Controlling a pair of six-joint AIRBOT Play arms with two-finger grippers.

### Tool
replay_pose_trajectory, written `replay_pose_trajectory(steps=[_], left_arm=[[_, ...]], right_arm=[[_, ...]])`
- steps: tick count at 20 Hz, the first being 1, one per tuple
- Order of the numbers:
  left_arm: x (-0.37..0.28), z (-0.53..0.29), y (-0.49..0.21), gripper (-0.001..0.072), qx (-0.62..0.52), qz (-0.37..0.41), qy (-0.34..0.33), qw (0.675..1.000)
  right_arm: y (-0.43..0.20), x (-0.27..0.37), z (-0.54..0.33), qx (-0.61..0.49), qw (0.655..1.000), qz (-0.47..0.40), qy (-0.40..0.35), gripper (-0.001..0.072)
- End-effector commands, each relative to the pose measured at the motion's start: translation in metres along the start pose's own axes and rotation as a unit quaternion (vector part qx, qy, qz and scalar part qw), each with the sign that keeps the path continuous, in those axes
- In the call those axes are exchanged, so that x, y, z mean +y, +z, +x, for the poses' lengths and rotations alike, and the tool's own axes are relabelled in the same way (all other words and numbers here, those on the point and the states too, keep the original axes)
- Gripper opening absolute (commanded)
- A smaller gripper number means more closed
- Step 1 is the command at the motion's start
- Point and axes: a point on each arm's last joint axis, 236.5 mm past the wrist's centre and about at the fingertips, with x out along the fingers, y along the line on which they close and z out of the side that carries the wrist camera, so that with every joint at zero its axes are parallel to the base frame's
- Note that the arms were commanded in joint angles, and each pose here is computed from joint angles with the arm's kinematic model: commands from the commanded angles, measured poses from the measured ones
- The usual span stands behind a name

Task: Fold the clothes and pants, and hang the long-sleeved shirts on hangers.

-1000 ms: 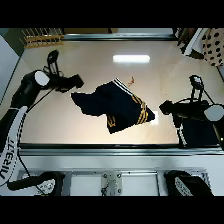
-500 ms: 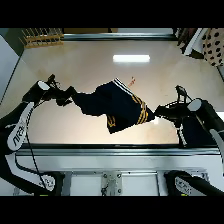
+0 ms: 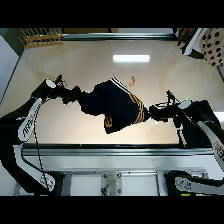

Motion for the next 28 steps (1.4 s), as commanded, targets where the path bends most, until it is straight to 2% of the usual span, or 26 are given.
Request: replay_pose_trajectory(steps=[1,3,5,7,9,10,11,12,13,15,20,23,28], left_arm=[[-0.002,-0.028,-0.003,0.0004,0.01,0.019,-0.004,1.0],[-0.012,-0.07,-0.018,0.0004,0.004,0.072,-0.011,0.997],[-0.009,-0.105,-0.063,0.0004,0.016,0.129,0.017,0.991],[-0.001,-0.128,-0.132,0.0004,0.054,0.172,0.042,0.983],[0.003,-0.139,-0.206,0.0005,0.101,0.205,0.039,0.973],[0.004,-0.143,-0.237,0.0092,0.111,0.229,0.036,0.966],[0.003,-0.144,-0.258,0.0483,0.111,0.246,0.031,0.962],[-0.003,-0.146,-0.272,0.0708,0.101,0.261,0.023,0.96],[-0.011,-0.147,-0.274,0.0679,0.083,0.275,0.014,0.958],[-0.036,-0.152,-0.251,0.0679,0.021,0.284,-0.009,0.959],[-0.082,-0.141,-0.126,0.0679,-0.085,0.249,-0.017,0.965],[-0.092,-0.086,-0.073,0.068,-0.056,0.228,-0.006,0.972],[-0.12,0.027,-0.046,0.0679,0.051,0.149,-0.073,0.985]], right_arm=[[0.021,0.013,-0.015,-0.026,0.998,-0.053,0.002,0.0027],[0.043,0.031,-0.048,-0.05,0.991,-0.123,-0.017,0.0026],[0.055,0.055,-0.085,-0.066,0.982,-0.177,-0.025,0.0027],[0.057,0.077,-0.113,-0.077,0.975,-0.206,-0.019,0.0026],[0.051,0.089,-0.13,-0.082,0.972,-0.22,-0.013,0.0026],[0.046,0.091,-0.134,-0.077,0.972,-0.223,-0.012,0.0027],[0.041,0.091,-0.135,-0.069,0.972,-0.224,-0.011,0.0026],[0.037,0.09,-0.134,-0.06,0.973,-0.224,-0.01,0.0026],[0.035,0.09,-0.134,-0.056,0.973,-0.225,-0.01,0.0027],[0.035,0.089,-0.134,-0.056,0.973,-0.224,-0.01,0.0026],[0.038,0.09,-0.134,-0.062,0.973,-0.224,-0.011,0.0028],[0.037,0.09,-0.134,-0.061,0.973,-0.224,-0.011,0.0028],[0.037,0.09,-0.134,-0.061,0.973,-0.224,-0.01,0.0028]])
